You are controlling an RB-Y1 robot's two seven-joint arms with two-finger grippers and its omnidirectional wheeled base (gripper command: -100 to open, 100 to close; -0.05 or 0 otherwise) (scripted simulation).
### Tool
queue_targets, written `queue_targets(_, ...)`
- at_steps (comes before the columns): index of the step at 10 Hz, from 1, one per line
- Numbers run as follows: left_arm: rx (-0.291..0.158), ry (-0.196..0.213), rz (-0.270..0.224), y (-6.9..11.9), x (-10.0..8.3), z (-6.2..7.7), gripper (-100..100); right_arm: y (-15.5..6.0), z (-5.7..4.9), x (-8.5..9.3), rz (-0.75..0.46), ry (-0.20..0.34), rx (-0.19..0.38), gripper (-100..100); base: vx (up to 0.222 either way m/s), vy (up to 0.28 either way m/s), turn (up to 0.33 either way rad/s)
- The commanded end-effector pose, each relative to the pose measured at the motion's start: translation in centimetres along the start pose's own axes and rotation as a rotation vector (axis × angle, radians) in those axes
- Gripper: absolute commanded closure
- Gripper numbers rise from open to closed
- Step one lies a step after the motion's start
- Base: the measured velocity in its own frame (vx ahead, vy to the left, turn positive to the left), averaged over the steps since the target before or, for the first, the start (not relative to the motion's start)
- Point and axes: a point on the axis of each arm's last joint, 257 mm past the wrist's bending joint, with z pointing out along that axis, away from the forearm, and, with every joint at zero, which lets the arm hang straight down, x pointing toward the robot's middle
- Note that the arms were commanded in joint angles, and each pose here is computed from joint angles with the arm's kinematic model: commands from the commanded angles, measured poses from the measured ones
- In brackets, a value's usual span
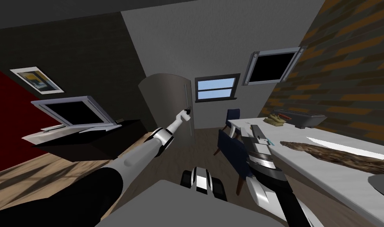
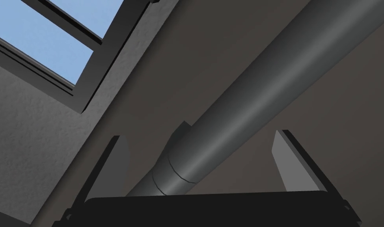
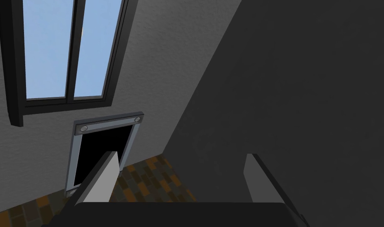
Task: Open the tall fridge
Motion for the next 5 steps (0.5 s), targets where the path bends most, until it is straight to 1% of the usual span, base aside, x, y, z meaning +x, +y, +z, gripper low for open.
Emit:
queue_targets(1, -0.04, -0.044, 0.028, -0.1, -2.7, 0.6, -100, 0.0, 0.0, 0.0, 0.0, 0.0, 0.0, 0, -0.017, -0.022, -0.041)
queue_targets(3, -0.06, -0.065, 0.04, -0.1, -4.0, 0.8, -100, 0.0, 0.0, 0.0, 0.0, 0.0, 0.0, 0, -0.015, -0.014, -0.022)
queue_targets(4, -0.052, -0.058, 0.036, 0.1, -3.6, 0.9, -100, 0.0, 0.0, 0.0, 0.0, 0.0, 0.0, 0, -0.006, -0.005, -0.003)
queue_targets(5, -0.059, -0.063, 0.037, -0.1, -4.1, 0.9, -100, 0.0, 0.0, 0.0, 0.0, 0.0, 0.0, 0, 0.087, 0.021, -0.042)
